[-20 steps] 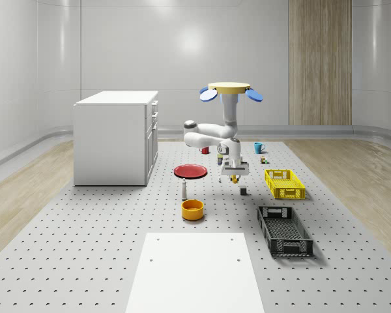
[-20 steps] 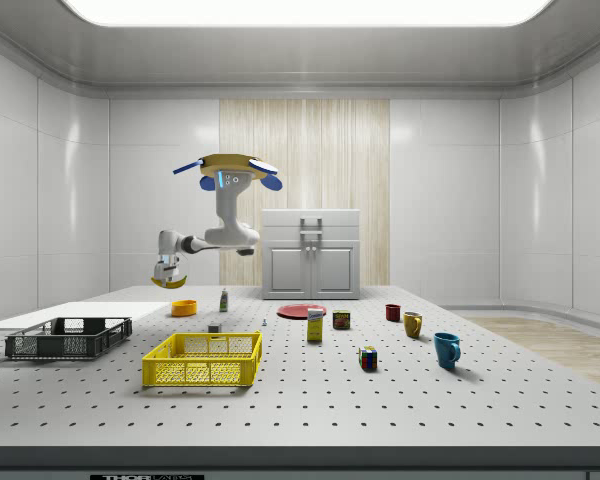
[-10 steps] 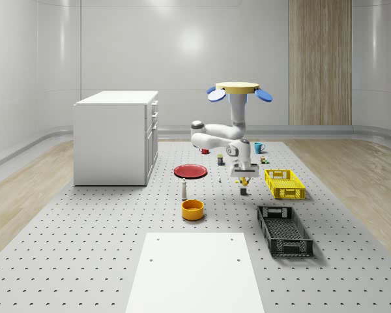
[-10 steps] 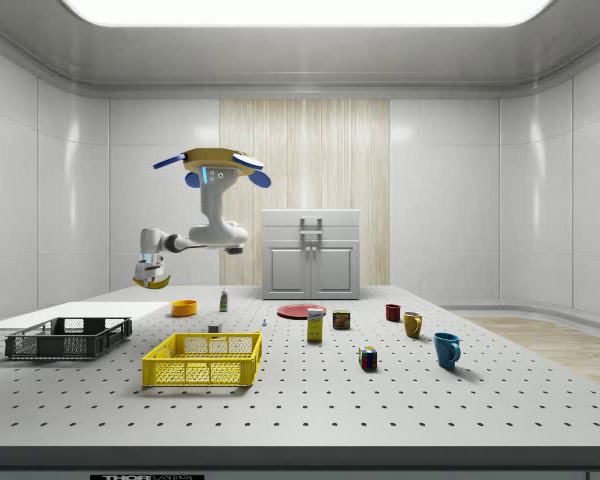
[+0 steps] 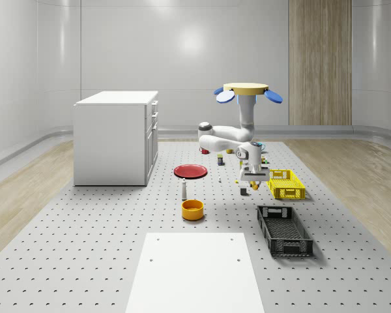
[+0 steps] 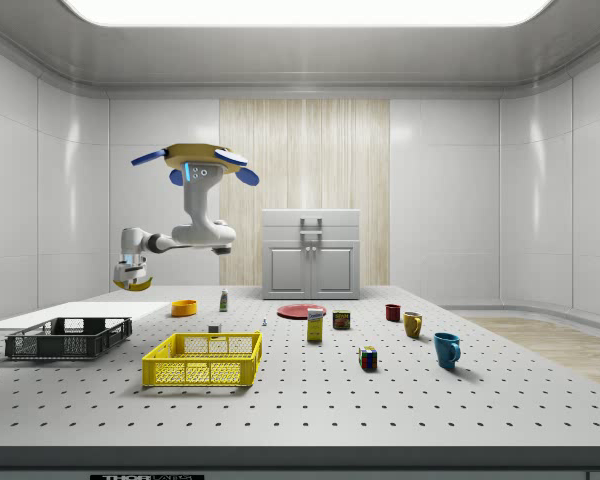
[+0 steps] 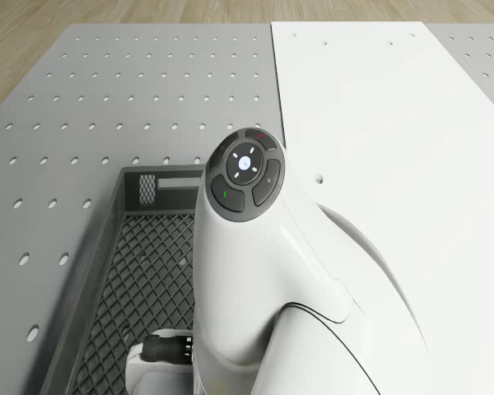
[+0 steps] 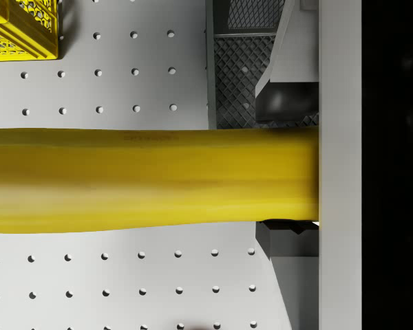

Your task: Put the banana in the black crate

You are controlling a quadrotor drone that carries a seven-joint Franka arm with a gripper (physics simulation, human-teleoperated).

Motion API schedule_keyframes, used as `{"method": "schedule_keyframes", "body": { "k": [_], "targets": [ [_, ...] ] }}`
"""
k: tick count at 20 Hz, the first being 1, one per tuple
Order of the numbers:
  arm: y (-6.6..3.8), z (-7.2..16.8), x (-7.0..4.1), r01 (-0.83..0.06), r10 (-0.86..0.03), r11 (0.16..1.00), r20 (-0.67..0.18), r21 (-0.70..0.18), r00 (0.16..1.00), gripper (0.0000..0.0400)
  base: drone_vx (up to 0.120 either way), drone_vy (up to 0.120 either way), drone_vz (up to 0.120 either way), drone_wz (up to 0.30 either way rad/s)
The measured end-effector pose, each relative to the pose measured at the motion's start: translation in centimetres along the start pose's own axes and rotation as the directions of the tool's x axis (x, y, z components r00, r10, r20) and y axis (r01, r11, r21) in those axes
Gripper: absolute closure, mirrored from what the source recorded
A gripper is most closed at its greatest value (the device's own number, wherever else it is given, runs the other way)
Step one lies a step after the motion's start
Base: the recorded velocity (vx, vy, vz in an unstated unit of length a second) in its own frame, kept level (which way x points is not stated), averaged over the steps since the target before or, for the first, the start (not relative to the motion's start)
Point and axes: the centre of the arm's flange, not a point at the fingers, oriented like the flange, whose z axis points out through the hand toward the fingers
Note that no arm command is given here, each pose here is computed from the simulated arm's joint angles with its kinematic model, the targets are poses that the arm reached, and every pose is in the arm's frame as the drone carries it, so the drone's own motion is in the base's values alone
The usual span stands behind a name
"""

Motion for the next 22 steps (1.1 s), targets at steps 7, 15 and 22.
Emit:
{"method": "schedule_keyframes", "body": {
  "k": [7, 15, 22],
  "targets": [
    [0.00, 0.00, 0.00, 0.000, 0.000, 1.000, 0.000, 0.000, 1.000, 0.0211, 0.120, 0.120, 0.000, 0.000],
    [0.00, 0.00, 0.00, 0.000, 0.000, 1.000, 0.000, 0.000, 1.000, 0.0211, 0.120, 0.120, -0.085, 0.000],
    [0.00, 0.00, 0.00, 0.000, 0.000, 1.000, 0.000, 0.000, 1.000, 0.0211, 0.120, 0.120, -0.109, 0.000]
  ]
}}
